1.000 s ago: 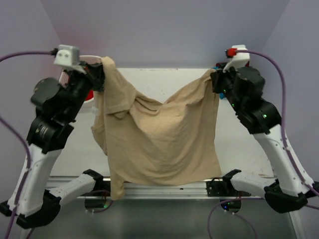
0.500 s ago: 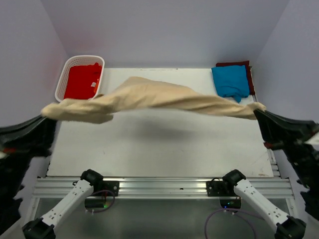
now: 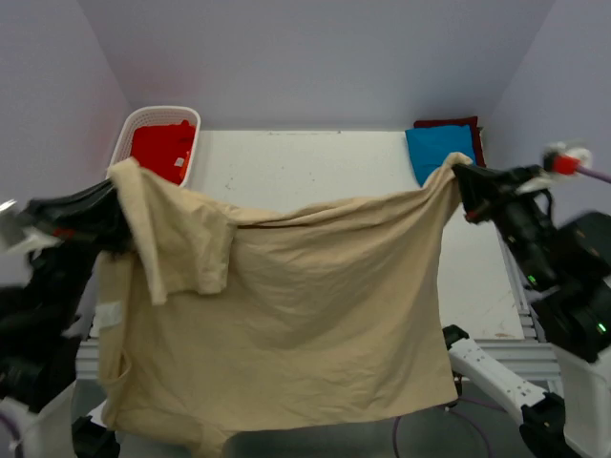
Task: Fold and stack the t-shirts
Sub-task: Flatten out the tshirt
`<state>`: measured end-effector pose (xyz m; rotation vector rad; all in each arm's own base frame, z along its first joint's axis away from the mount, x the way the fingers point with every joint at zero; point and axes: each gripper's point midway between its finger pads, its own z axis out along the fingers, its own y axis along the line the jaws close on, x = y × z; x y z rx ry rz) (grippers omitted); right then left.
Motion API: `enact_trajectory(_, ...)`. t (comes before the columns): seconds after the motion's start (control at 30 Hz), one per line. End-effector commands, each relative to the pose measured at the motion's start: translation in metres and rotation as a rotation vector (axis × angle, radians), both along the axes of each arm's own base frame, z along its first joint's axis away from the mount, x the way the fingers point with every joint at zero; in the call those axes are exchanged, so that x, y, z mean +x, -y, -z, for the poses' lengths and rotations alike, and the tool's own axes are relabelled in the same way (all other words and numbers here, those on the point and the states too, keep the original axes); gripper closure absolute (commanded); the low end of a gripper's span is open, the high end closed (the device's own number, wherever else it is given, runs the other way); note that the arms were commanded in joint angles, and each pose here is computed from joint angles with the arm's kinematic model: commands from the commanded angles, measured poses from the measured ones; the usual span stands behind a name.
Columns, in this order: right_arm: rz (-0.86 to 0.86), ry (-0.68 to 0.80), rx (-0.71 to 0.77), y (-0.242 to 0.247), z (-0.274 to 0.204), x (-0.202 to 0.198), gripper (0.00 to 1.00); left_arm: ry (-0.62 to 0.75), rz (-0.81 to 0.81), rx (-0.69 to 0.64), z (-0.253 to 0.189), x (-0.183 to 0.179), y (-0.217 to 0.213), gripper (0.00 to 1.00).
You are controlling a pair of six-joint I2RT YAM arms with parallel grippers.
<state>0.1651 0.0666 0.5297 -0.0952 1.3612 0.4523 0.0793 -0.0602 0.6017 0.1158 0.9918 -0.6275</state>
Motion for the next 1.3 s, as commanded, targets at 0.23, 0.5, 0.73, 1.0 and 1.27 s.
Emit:
enact_trajectory(0.23,0.285,-0.521,-0.282,-0.033,0.221,0.185,1.00,-0.788,-0.213,0.318,0.341,0.268,0.050,1.00)
enact_trajectory(0.5,0.371,-0.709,-0.371,-0.049,0.341,0.251,1.00,-1.138,-0.254,0.402,0.455,0.341,0.042,1.00)
enact_trajectory(0.73,0.471,-0.736,-0.398,-0.039,0.354,0.279,1.00,-1.196,-0.214,0.337,0.490,0.377,0.044,1.00)
enact_trajectory(1.0,0.665,-0.728,-0.352,0.007,0.346,0.310,1.00,-1.199,-0.229,0.323,0.505,0.431,0.032,1.00)
enact_trajectory(1.27,0.782,-0.759,-0.336,0.040,0.361,0.365,1.00,-1.199,-0.258,0.306,0.508,0.502,0.010,1.00)
